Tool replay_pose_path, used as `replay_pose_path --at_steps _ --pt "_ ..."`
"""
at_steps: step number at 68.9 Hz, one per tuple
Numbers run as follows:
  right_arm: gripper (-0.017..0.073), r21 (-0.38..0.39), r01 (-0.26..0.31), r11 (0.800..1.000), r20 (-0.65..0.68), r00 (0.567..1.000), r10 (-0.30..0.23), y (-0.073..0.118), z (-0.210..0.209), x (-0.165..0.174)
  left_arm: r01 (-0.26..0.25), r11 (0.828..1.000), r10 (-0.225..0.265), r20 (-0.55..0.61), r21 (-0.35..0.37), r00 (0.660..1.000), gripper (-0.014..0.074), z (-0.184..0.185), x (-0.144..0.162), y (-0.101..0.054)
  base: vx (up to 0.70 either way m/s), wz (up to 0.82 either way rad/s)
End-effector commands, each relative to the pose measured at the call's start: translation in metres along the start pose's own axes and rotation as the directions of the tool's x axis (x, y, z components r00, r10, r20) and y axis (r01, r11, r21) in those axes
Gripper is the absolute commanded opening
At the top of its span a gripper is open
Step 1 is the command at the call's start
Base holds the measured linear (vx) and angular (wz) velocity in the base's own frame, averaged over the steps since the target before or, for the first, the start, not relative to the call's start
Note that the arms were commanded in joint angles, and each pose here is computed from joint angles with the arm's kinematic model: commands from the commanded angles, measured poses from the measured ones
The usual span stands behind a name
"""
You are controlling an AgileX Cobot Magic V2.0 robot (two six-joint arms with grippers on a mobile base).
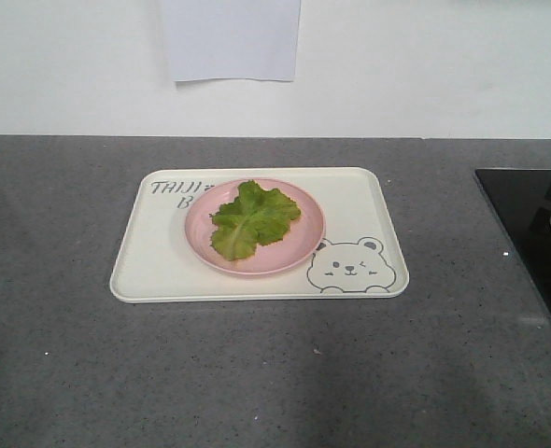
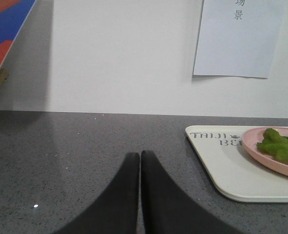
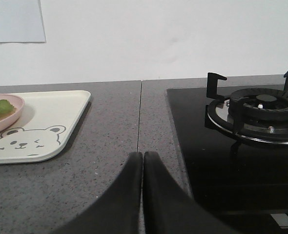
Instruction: Transfer vegetables to tray and serve
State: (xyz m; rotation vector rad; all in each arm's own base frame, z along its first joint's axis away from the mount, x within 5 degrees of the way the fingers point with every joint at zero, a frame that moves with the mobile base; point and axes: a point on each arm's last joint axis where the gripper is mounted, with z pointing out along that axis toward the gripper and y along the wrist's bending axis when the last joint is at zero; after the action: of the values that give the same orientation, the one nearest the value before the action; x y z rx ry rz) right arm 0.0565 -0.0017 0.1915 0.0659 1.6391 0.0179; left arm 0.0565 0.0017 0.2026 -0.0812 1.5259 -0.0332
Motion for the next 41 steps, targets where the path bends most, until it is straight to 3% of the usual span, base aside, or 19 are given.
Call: replay_pose_path --at_steps 1,41 --pt "-0.0003 0.0 0.01 1.0 0.077 0.997 -0.01 0.0001 -0.0001 -0.0052 0.013 1.0 -0.012 0.078 -0.002 0.997 -0.0008 -0.0012 -0.0053 0.0003 0.0 0.0" --pt "-0.0003 0.001 0.01 1.0 0.06 0.998 -0.01 0.0 0.0 -0.0037 0.013 1.0 -0.012 0.078 -0.002 0.997 -0.0008 -0.0012 -0.0053 0.0003 0.0 0.0"
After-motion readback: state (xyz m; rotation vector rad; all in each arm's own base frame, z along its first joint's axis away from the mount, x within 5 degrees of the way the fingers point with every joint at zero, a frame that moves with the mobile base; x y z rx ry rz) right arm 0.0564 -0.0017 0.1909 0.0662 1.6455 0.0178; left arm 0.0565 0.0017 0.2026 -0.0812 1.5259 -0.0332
